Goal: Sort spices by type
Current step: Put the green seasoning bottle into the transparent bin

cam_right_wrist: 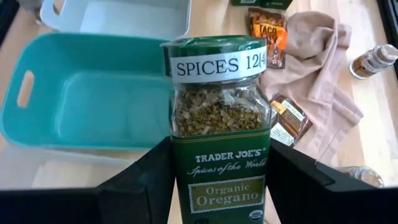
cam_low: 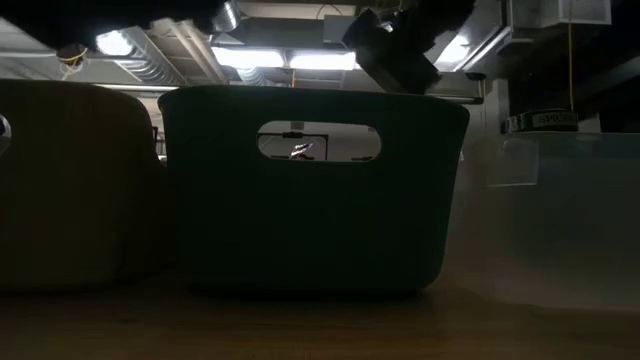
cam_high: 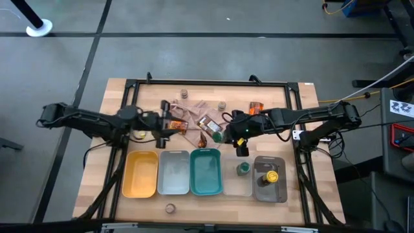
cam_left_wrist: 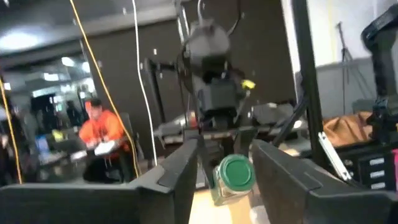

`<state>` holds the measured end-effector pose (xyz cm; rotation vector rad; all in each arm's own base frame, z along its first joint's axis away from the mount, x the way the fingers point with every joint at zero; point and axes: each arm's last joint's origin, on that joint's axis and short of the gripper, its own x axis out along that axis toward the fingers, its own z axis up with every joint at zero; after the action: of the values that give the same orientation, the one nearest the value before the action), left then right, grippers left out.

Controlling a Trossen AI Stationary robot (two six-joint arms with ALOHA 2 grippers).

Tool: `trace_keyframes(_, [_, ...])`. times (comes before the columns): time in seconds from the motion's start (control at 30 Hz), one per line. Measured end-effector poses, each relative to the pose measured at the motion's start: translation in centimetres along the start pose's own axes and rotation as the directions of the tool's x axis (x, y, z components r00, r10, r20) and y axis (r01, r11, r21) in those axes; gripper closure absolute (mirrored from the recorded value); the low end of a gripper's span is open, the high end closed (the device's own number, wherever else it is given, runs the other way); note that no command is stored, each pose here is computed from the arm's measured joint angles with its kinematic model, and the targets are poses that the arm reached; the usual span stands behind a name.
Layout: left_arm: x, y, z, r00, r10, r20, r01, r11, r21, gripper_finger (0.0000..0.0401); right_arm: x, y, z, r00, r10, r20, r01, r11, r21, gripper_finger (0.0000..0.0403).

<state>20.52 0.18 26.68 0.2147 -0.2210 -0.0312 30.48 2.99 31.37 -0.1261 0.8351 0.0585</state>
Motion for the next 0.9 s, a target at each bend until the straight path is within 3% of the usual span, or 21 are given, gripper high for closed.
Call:
trace_keyframes(0.37, [5.9, 0.2, -1.5, 0.979, -0.012, -0.204, -0.006, 0.996, -0.085, 0.0143, 0.0, 0.0, 0.4, 0.999, -0.005, 0.04, -0.001, 0.989, 0.146, 0.0196])
trace_keyframes(0.9, [10.0, 0.1, -3.0, 0.967, -0.059, -0.249, 0.01, 0.981, -0.194, 0.0132, 0.0, -0.1, 0.3, 0.999, -0.02, 0.029, 0.01, 0.945, 0.328, 0.0196])
